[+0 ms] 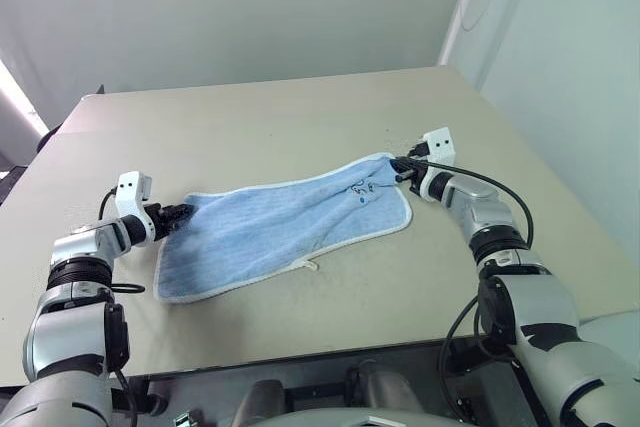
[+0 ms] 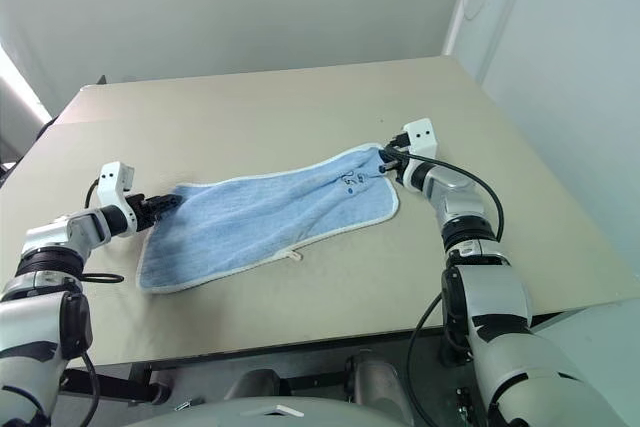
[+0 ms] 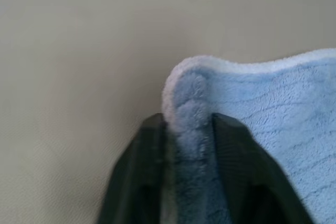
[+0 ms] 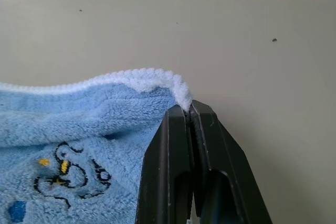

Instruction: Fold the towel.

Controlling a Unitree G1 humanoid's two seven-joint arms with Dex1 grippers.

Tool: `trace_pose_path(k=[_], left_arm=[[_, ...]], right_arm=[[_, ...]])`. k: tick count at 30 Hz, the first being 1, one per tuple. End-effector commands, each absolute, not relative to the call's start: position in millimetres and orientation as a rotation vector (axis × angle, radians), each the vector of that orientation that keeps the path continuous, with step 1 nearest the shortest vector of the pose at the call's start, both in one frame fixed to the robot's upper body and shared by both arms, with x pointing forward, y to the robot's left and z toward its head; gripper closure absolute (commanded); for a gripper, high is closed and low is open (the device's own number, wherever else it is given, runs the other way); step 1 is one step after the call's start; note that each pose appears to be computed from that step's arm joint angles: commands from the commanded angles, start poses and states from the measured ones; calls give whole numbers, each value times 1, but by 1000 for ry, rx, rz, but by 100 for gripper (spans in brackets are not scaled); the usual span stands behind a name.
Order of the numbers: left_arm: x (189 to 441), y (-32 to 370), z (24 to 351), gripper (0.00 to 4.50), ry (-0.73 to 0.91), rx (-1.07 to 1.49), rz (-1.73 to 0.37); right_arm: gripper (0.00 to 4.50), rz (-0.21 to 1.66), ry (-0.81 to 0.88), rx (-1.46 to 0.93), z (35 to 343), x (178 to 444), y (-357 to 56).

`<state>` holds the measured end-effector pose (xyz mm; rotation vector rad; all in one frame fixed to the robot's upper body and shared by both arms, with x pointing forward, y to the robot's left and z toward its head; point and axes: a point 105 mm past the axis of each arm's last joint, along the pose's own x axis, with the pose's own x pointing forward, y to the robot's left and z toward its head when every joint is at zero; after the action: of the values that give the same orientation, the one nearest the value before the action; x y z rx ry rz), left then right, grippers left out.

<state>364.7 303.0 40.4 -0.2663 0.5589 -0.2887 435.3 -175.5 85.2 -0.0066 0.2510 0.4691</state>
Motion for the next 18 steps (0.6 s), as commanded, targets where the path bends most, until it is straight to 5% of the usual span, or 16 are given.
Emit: trace_pose_path(k=[1,11,18], left_arm=[[365,296,39,448,543,-267,-323],[374,311,82,448,330,-173,-318],[415,335,143,448,68,-26,12]], right_arm=[[450,463,185,-35,105,440,-178],[450,521,101,-29,118,436,-175],[450,391,-88,-30,169,454,-185]])
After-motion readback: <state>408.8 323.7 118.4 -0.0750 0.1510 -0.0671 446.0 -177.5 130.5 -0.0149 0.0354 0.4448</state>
